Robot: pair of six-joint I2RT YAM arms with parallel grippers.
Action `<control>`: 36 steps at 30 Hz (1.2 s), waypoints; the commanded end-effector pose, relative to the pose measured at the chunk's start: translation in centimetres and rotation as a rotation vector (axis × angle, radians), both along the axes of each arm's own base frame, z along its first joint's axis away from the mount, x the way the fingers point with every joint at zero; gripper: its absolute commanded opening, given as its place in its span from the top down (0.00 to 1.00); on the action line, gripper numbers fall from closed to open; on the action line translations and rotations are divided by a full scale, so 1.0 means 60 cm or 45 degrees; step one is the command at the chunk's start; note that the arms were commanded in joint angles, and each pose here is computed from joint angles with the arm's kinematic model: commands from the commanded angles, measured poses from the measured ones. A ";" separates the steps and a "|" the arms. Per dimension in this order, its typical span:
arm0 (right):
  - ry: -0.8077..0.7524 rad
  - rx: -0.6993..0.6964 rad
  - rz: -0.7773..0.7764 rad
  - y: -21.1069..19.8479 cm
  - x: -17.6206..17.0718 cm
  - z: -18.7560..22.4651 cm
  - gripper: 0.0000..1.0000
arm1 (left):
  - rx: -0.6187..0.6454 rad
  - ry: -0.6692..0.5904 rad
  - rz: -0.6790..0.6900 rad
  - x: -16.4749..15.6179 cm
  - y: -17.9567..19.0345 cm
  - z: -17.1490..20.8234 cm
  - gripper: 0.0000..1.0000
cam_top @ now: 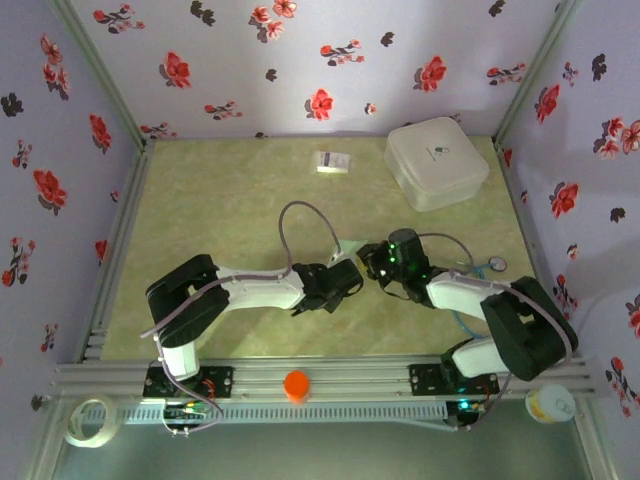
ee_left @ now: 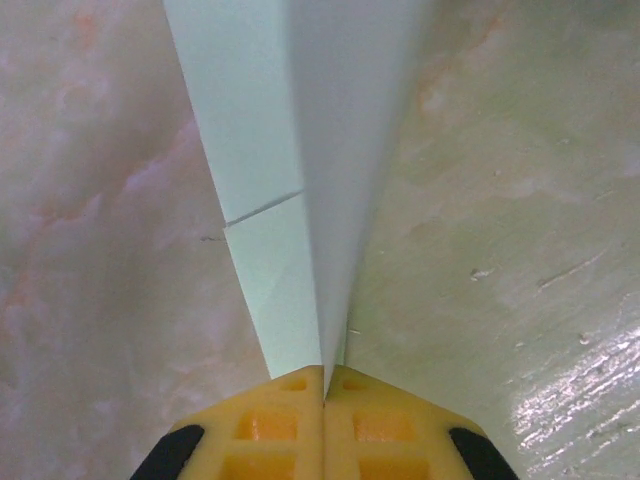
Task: Fold a paper plane with a square sheet of paper (pick it up from the middle)
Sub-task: Fold the wing for the fifth time at the center of the table.
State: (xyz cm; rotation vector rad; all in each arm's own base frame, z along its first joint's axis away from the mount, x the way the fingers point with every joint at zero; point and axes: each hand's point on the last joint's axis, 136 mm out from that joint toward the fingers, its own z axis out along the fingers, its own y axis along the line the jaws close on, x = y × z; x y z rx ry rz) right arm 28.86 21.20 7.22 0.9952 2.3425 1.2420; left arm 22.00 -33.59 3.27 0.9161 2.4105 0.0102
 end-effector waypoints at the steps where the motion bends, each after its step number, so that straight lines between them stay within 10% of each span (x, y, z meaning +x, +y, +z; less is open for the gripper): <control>1: -0.020 -0.135 -0.009 -0.037 -0.003 0.008 0.62 | -0.120 0.082 -0.006 -0.007 -0.006 0.006 1.00; 16: -0.185 -0.251 0.054 -0.084 -0.009 0.061 0.50 | -0.592 0.577 -0.065 -0.028 -0.044 -0.012 1.00; 36: -0.250 -0.186 0.449 0.025 -0.022 0.016 0.83 | -0.894 0.939 0.033 -0.018 -0.059 -0.031 1.00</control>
